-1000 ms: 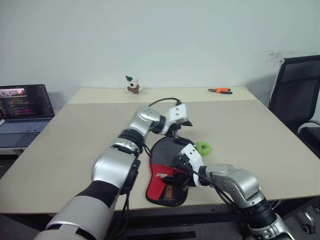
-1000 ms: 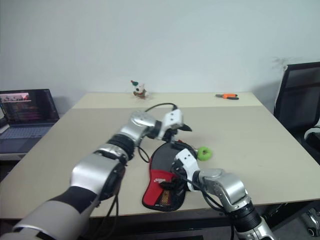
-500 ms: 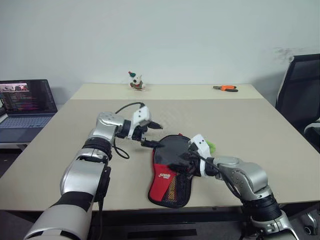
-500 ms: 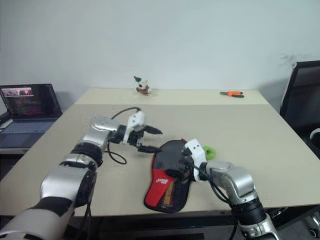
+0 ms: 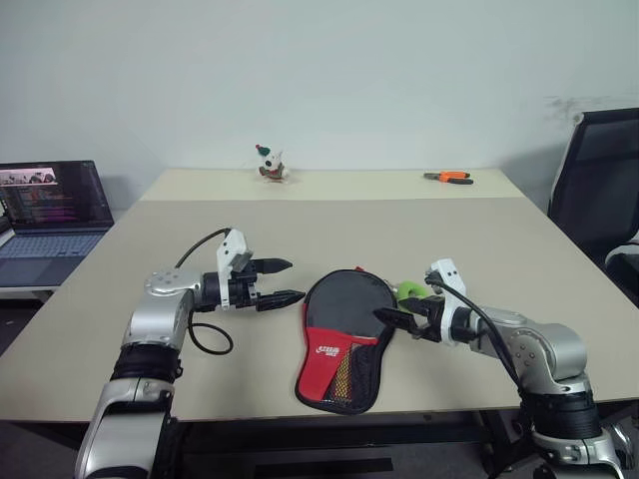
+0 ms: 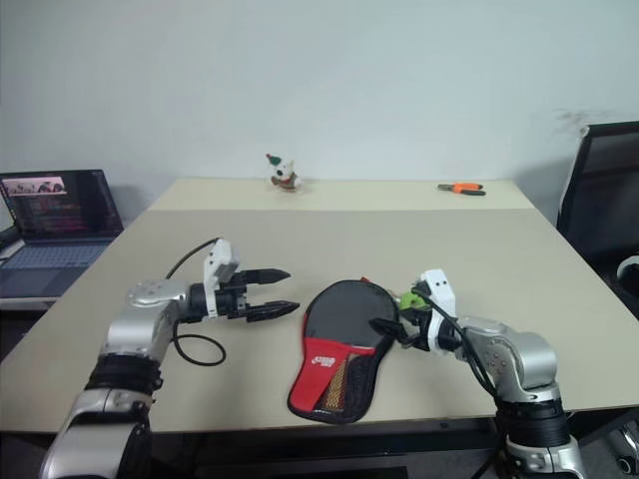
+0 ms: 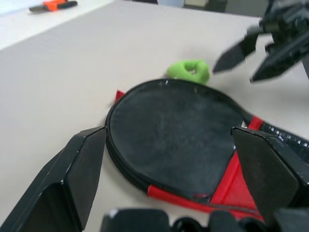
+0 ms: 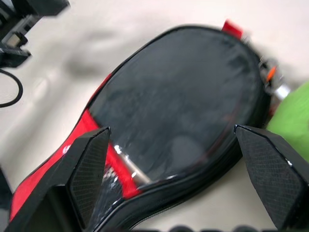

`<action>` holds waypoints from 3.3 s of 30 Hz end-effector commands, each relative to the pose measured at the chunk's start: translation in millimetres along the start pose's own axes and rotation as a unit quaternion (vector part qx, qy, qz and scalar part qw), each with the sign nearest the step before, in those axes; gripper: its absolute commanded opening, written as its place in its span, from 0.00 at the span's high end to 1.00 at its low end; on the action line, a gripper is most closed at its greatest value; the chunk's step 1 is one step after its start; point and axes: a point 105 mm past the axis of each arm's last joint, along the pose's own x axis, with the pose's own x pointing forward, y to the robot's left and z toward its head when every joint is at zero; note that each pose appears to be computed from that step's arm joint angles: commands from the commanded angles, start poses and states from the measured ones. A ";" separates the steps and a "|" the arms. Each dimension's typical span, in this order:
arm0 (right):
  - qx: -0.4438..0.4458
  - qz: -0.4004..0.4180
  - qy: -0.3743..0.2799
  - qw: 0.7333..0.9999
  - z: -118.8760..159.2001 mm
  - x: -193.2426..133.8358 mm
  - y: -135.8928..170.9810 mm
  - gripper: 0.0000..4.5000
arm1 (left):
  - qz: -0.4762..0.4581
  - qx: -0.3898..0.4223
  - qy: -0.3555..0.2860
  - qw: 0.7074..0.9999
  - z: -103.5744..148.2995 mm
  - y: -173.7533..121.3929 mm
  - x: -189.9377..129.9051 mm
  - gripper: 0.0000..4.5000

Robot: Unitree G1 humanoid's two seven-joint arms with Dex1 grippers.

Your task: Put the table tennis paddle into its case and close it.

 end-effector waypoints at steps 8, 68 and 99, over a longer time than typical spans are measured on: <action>0.018 -0.055 0.029 0.998 -17.9 29.4 -21.8 0.00 | 0.027 0.012 -0.010 1.000 14.3 -4.0 -9.0 0.01; -0.414 -0.085 0.074 0.903 44.5 -24.5 -61.2 0.00 | -0.071 0.091 0.102 0.988 -44.2 -15.5 107.0 0.01; -0.449 -0.034 0.141 0.882 25.1 -16.9 -74.0 0.99 | -0.137 0.089 0.120 0.979 -61.2 -41.5 117.0 0.00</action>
